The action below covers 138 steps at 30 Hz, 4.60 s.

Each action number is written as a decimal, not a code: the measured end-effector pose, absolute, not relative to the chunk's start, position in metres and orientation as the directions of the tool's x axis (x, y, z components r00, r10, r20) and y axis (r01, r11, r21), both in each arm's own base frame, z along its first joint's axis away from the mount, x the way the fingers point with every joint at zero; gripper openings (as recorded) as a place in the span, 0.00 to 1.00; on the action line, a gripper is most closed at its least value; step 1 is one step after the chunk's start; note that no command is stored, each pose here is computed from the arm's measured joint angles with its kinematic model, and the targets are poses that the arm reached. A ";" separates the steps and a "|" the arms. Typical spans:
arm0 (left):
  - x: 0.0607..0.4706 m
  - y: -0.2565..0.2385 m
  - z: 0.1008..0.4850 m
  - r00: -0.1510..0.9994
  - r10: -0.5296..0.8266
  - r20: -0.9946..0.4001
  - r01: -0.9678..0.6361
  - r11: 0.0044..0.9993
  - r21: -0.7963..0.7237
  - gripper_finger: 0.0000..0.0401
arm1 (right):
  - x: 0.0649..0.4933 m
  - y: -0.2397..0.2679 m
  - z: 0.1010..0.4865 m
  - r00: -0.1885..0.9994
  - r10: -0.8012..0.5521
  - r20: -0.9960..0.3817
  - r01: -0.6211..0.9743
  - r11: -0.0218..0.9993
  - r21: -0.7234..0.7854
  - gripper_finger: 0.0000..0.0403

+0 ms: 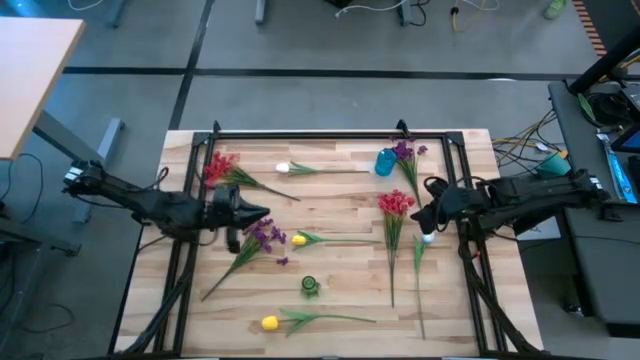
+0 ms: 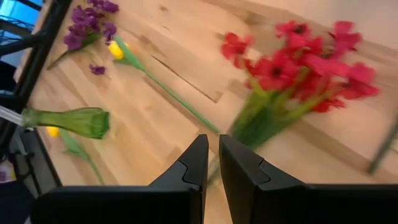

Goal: Sort flowers into vase by color
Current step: Put the right red flowers into the blue vase

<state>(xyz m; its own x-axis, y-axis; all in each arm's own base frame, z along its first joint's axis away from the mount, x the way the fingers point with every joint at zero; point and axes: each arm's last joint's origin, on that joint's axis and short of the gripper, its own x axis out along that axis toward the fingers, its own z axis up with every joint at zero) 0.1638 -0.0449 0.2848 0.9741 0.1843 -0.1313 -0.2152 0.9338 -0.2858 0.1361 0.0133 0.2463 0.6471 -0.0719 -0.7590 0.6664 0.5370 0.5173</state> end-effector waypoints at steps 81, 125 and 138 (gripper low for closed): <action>0.186 -0.042 0.275 0.869 0.277 -0.411 -0.178 0.948 0.263 0.00 | 0.246 0.010 0.132 0.117 -0.002 -0.993 0.964 0.239 0.113 0.19; 0.206 -0.051 0.268 0.889 0.226 -0.398 -0.240 0.971 0.017 0.00 | 0.249 -0.008 0.285 0.952 -0.306 0.026 0.302 0.948 0.101 0.04; 0.208 -0.052 0.269 0.894 0.223 -0.389 -0.249 0.968 -0.016 0.00 | 0.182 -0.074 0.287 0.539 -0.814 0.218 0.812 0.571 0.123 0.04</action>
<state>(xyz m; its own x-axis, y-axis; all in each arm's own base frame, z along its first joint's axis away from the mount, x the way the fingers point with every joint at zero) 0.2077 -0.0518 0.2687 0.8938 0.2235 -0.3888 -0.2489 0.9684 -0.0156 0.1818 -0.0742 0.2872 0.5389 -0.8137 0.2177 0.8120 0.5706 0.1228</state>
